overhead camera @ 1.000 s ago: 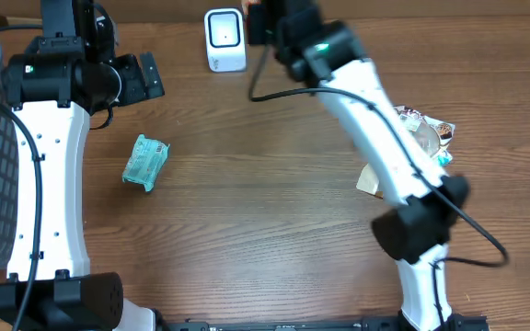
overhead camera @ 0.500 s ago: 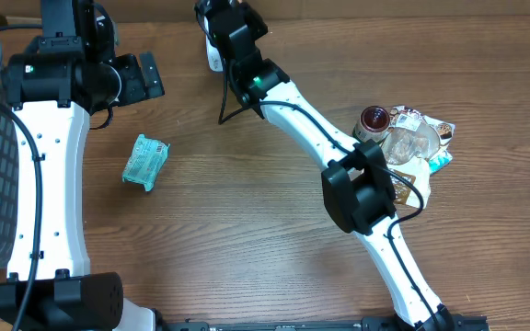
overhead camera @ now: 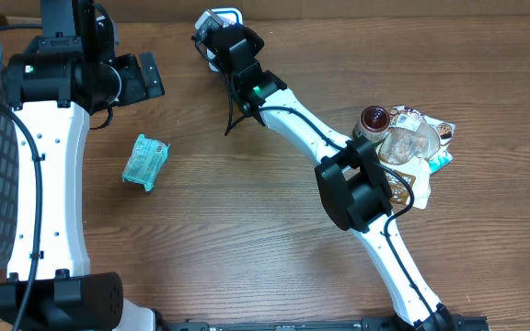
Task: Scan the item barcode
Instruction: 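Lift the orange pack and hold it over the scanner, then carry the orange pack right and drop it on the table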
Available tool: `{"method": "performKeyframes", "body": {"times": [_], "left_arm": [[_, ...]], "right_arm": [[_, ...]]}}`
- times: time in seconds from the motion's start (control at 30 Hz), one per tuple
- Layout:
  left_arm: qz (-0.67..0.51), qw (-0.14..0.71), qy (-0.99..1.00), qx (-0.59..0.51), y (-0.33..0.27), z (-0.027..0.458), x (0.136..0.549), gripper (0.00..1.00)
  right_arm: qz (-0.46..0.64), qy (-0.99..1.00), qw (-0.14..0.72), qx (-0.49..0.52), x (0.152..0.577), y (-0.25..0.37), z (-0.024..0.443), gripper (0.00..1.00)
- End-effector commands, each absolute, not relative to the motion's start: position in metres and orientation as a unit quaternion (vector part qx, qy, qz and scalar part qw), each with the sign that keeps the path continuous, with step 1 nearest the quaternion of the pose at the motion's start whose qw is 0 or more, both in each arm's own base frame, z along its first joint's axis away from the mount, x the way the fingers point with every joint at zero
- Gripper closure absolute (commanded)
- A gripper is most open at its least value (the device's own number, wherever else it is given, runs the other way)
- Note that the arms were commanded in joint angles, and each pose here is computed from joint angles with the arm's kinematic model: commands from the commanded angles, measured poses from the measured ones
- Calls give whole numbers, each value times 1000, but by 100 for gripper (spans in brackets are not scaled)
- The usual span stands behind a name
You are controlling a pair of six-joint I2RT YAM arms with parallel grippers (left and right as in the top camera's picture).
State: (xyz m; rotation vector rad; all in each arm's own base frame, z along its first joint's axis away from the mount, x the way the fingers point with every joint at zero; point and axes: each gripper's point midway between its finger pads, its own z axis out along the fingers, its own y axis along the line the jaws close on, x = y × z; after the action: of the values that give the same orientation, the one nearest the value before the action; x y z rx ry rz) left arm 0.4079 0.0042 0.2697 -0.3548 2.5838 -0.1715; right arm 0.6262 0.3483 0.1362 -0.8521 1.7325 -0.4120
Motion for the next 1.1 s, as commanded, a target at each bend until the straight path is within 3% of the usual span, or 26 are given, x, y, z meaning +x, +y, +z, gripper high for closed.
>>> {"method": "performKeyframes", "body": {"times": [0.0, 0.3, 0.57, 0.73, 0.87, 0.97, 1.07], "left_arm": [[-59, 259, 956, -127, 6, 268, 409, 0], [-59, 259, 956, -127, 6, 268, 409, 0], [-59, 259, 956, -127, 6, 268, 409, 0], [-59, 259, 956, -127, 6, 268, 409, 0], [-59, 259, 956, -127, 6, 268, 409, 1], [-59, 259, 956, -127, 6, 268, 409, 0], [-59, 259, 956, -127, 6, 268, 409, 0]], "right_arm": [[-177, 732, 548, -364, 628, 345, 132, 96], [-175, 731, 553, -360, 626, 343, 151, 96], [-131, 765, 530, -342, 590, 325, 227, 96], [-95, 843, 433, -303, 532, 296, 232, 96], [-36, 923, 350, -155, 481, 268, 225, 96], [1, 975, 216, -45, 429, 241, 197, 96], [-35, 993, 111, 8, 394, 207, 166, 96]]}}
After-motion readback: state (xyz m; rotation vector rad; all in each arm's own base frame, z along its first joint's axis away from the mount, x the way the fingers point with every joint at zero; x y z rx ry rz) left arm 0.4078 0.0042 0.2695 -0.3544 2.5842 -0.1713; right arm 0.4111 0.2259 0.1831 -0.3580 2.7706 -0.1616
